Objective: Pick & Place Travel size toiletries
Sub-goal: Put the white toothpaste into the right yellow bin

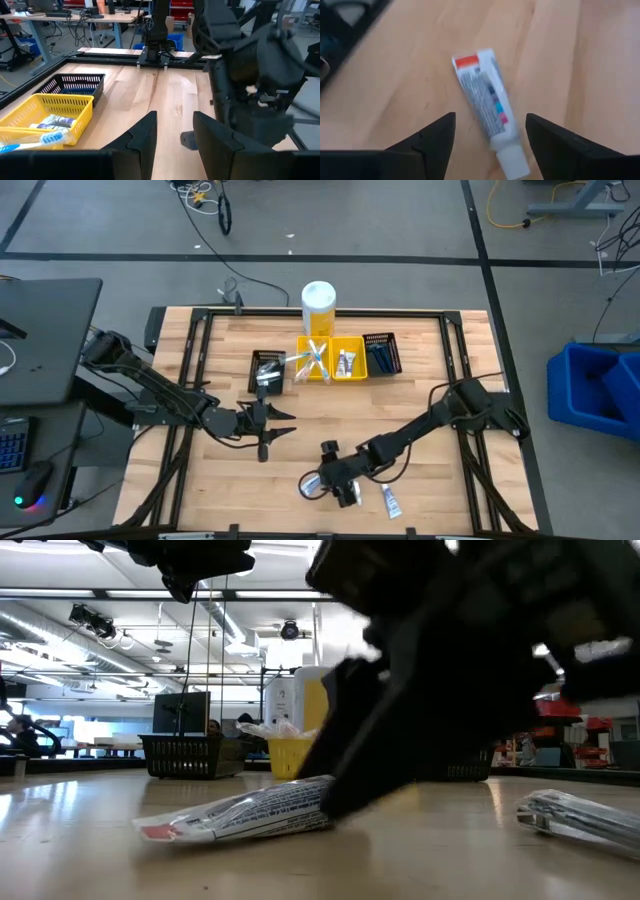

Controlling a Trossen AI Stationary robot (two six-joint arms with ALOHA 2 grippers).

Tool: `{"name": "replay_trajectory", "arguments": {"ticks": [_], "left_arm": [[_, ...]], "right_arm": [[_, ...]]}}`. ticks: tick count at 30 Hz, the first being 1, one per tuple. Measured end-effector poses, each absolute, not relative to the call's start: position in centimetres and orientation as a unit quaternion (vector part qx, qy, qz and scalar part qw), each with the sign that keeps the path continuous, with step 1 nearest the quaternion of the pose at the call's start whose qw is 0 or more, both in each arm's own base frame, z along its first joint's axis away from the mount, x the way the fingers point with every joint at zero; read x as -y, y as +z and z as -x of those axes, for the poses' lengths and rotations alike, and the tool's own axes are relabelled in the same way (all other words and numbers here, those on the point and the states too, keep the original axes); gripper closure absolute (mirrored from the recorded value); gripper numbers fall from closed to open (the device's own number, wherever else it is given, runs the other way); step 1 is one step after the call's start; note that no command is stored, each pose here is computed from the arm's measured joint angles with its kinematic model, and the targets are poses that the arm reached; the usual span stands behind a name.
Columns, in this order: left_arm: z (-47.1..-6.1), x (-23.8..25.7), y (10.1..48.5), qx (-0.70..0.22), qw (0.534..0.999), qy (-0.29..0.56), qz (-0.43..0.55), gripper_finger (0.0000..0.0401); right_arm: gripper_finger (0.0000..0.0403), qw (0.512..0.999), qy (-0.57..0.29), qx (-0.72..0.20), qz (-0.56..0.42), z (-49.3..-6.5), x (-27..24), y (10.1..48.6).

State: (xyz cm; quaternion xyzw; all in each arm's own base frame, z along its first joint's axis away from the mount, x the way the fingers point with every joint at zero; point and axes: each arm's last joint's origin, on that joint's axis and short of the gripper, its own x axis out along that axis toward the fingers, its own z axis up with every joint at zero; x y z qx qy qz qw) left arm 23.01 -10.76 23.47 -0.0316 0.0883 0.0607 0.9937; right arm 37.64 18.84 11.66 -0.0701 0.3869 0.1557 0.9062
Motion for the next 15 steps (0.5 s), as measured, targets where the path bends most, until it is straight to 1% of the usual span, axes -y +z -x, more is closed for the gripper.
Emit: {"name": "replay_trajectory", "arguments": {"ticks": [3, 7, 10, 15], "left_arm": [[-23.01, 10.76, 23.47, -0.088, 0.994, 0.061, 0.031, 0.0267], [-23.01, 10.76, 23.45, -0.088, 0.994, 0.061, 0.031, 0.0267], [-23.00, 10.76, 23.45, -0.089, 0.994, 0.061, 0.031, 0.0267], [-23.00, 10.76, 23.44, -0.089, 0.994, 0.060, 0.028, 0.0267]], "right_arm": [[0.0142, 0.902, 0.151, -0.399, 0.071, -37.77, -18.53, 10.79], [0.0140, 0.900, 0.155, -0.403, 0.066, -37.93, -18.36, 10.55], [0.0152, 0.901, 0.152, -0.403, 0.059, -37.95, -18.35, 10.56], [0.0185, 0.900, 0.157, -0.404, 0.055, -37.96, -18.35, 10.55]]}}
